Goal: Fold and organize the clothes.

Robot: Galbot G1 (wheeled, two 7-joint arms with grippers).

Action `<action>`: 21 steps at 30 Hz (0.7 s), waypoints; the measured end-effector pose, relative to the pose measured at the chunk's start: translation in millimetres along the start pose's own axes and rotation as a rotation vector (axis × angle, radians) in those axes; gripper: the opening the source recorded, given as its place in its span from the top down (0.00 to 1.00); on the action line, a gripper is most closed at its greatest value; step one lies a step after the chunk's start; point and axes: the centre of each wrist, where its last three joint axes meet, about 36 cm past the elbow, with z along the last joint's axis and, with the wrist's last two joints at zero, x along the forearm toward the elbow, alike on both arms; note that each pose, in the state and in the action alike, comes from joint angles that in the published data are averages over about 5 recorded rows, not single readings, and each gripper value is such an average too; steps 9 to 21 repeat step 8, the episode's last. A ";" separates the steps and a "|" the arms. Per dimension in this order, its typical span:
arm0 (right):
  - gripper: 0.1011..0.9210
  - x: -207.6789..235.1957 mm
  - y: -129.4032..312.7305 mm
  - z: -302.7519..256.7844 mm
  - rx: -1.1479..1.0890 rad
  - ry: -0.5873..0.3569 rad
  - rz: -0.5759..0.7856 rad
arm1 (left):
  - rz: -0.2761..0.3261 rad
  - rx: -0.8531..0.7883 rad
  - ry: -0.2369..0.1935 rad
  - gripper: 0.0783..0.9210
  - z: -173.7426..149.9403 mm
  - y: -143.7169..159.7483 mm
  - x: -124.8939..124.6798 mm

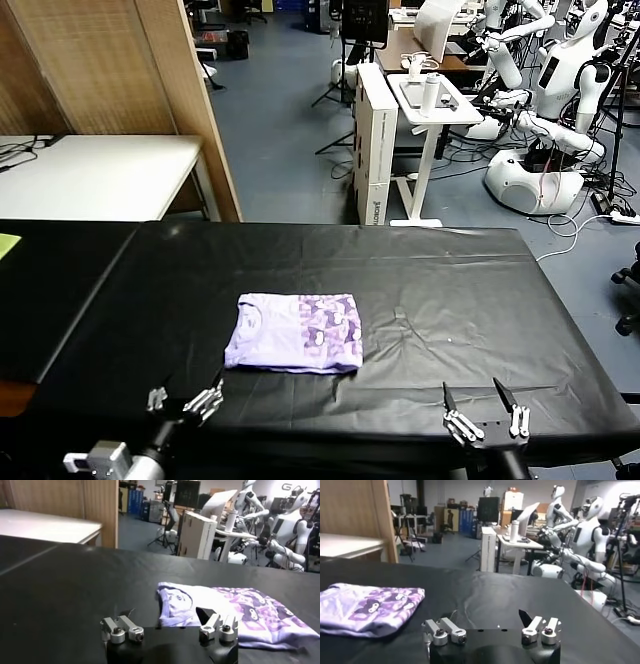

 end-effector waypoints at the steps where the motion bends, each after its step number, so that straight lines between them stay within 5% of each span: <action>1: 0.02 0.0 -0.3 0.1 0.001 0.000 0.001 | 0.002 0.000 0.000 0.02 0.0 0.3 0.2; 21: 0.02 0.1 -2.1 0.1 0.005 0.002 0.006 | 0.008 -0.001 0.001 0.02 -0.2 0.4 0.3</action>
